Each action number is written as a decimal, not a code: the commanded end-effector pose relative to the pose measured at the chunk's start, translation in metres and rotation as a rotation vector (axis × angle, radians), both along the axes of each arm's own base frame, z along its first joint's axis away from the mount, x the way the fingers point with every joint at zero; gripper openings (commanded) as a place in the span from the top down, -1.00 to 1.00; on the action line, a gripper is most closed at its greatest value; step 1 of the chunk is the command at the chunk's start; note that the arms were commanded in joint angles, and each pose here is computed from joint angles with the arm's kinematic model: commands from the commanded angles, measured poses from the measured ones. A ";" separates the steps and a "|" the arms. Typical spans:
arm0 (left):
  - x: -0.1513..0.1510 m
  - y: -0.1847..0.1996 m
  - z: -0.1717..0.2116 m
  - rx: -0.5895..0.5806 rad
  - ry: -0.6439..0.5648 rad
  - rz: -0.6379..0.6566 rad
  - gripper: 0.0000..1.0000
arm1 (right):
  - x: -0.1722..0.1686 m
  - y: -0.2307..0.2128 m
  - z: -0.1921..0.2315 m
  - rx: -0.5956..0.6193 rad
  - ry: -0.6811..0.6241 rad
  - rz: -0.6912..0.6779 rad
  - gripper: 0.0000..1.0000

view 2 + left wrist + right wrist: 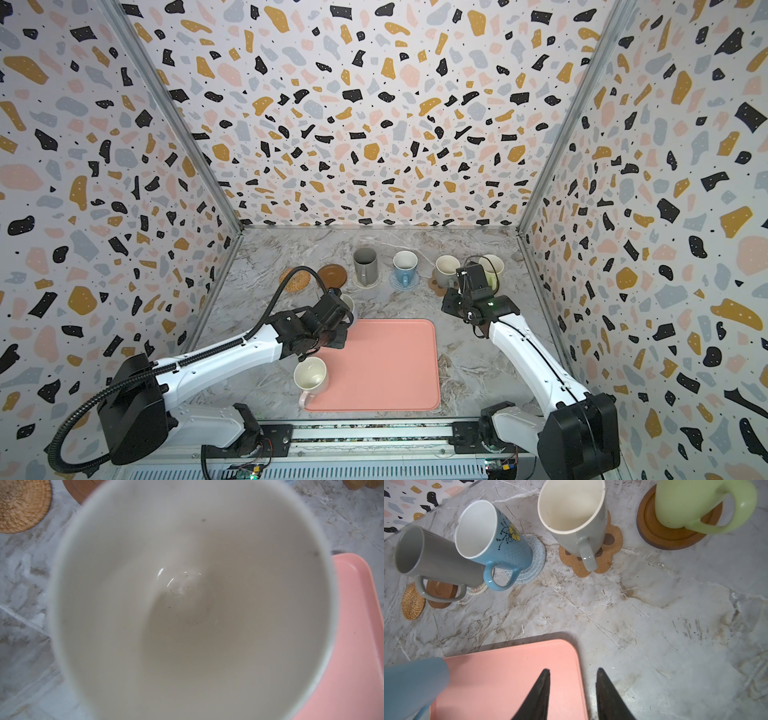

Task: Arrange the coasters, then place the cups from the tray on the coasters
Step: 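Carry the white mug with the left gripper toward the rattan and wooden coasters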

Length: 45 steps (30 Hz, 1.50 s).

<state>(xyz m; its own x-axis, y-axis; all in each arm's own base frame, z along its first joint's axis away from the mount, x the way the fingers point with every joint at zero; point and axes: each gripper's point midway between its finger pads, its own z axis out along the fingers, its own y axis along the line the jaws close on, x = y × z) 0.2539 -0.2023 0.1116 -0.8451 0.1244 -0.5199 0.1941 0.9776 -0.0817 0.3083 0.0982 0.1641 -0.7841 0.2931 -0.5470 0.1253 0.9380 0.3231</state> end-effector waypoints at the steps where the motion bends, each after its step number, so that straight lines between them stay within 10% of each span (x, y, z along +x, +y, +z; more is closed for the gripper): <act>1: 0.024 -0.006 0.028 -0.043 -0.100 -0.008 0.82 | -0.008 -0.006 0.002 -0.010 0.006 -0.019 0.22; 45: 0.167 0.047 0.025 0.010 -0.121 0.144 0.82 | -0.022 -0.015 0.005 -0.021 0.002 -0.042 0.22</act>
